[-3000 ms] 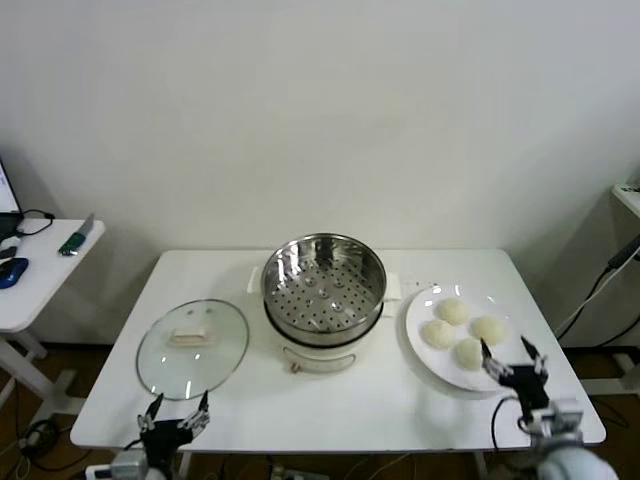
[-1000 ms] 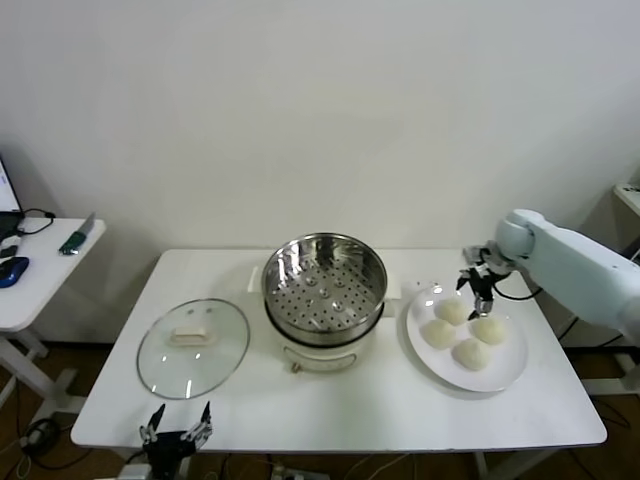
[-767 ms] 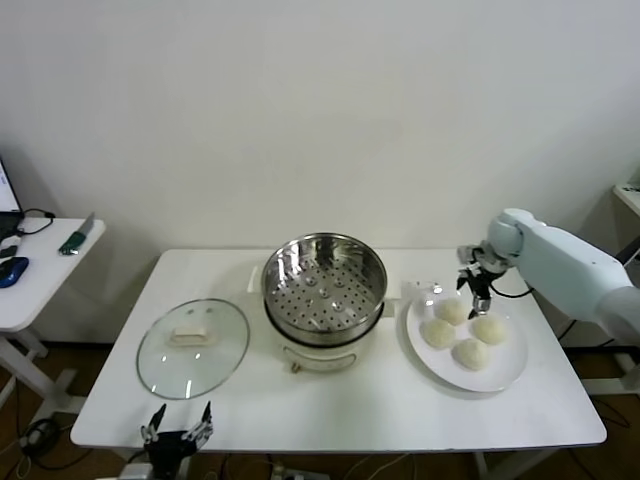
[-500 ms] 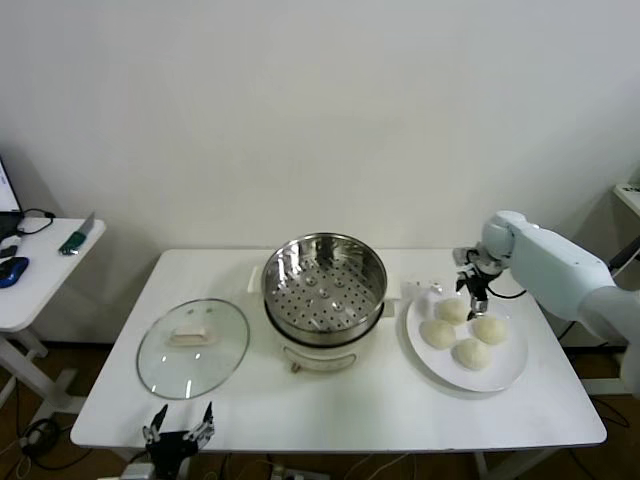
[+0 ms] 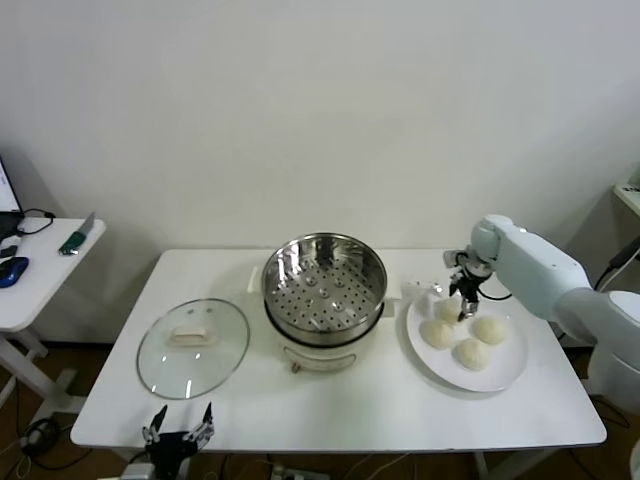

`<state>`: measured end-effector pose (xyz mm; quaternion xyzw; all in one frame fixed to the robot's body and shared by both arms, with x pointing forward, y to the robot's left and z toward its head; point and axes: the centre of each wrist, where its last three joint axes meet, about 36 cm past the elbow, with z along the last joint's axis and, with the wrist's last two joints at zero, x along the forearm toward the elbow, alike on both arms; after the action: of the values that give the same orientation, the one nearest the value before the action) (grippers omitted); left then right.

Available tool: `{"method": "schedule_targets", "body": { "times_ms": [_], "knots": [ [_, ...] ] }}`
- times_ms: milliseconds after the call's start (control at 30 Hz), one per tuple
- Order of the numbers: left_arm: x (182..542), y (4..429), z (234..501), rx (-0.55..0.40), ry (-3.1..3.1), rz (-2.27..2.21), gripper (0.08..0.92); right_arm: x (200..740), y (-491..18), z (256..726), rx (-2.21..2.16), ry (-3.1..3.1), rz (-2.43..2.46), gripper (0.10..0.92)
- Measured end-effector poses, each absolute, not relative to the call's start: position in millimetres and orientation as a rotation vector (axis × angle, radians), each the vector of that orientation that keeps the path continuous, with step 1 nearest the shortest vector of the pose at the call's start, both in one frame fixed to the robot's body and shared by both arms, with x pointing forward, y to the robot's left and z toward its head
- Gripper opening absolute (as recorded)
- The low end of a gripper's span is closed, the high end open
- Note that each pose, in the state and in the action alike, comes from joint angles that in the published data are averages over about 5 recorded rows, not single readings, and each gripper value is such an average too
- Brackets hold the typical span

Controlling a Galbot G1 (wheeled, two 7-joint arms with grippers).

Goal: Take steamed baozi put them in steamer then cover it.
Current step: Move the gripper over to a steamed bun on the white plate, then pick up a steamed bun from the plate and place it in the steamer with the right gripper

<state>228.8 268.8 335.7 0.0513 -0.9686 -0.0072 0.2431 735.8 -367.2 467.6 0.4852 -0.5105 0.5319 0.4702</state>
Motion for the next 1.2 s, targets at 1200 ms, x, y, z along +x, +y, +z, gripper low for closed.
{"method": "schedule_targets", "body": {
  "times_ms": [1200],
  "knots": [
    [230,266,341,0.143,-2.660,-0.025,0.823,713,-155,753,1.774,-0.779,2.236,0.611]
  ]
}}
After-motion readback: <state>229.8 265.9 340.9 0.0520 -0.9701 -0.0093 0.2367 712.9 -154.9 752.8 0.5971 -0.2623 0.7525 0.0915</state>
